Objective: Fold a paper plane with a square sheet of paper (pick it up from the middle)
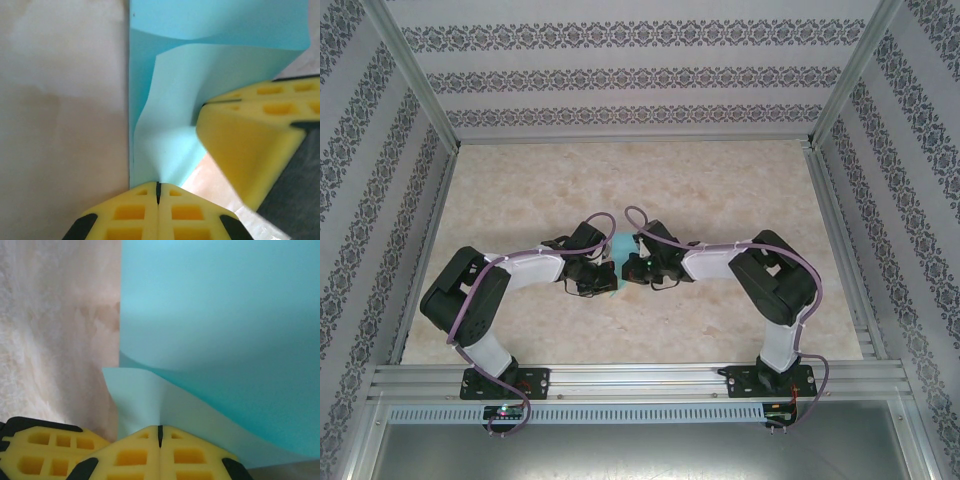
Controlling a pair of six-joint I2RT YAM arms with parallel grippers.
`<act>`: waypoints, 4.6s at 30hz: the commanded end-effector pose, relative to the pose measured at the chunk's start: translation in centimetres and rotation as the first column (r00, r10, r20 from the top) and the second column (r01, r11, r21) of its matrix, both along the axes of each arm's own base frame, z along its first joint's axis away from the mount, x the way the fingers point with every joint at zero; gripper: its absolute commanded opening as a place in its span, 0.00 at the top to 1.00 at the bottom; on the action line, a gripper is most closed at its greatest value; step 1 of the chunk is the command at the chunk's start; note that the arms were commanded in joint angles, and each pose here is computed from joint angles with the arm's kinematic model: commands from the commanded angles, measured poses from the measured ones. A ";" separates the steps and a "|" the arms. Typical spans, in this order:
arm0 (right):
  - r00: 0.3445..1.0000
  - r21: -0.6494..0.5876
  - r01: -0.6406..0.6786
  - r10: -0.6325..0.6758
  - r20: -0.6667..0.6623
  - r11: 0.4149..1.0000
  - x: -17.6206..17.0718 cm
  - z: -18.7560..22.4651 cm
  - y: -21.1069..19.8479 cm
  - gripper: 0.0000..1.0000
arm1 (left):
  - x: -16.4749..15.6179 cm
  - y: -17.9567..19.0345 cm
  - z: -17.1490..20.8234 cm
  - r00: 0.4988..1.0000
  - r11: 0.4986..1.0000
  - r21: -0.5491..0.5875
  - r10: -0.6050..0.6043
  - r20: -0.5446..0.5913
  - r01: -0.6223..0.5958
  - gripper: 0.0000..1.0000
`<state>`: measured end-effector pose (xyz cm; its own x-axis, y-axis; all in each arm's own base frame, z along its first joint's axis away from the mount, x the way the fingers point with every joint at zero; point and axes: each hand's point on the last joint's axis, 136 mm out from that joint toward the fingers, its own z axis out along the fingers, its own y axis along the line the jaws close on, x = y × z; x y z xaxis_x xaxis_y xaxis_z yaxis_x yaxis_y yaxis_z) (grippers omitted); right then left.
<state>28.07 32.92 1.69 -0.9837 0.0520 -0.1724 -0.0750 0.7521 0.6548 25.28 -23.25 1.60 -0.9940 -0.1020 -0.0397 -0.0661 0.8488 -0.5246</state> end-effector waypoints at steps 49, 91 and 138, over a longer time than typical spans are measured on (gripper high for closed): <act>0.990 -0.041 0.127 -0.130 -0.064 0.991 1.7 -3.1 -2.6 1.00 | 4.5 -3.4 2.3 0.975 0.982 -0.141 -0.098 0.197 0.127 1.00; 0.969 -0.146 0.148 -0.173 -0.178 0.978 0.3 -6.3 -5.8 1.00 | -4.3 3.5 -1.0 0.990 0.990 0.038 -0.138 0.000 0.138 1.00; 1.000 0.228 0.005 0.002 -0.031 0.974 3.2 3.8 -0.9 0.64 | 5.9 0.8 3.2 0.959 0.996 -0.009 0.084 0.272 -0.084 0.92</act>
<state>30.60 30.53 3.79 -0.9851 0.1459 -0.0912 0.0271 0.6552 0.7550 30.53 -22.75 4.22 -0.9435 -0.1678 -0.2857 0.0155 0.8389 -0.5441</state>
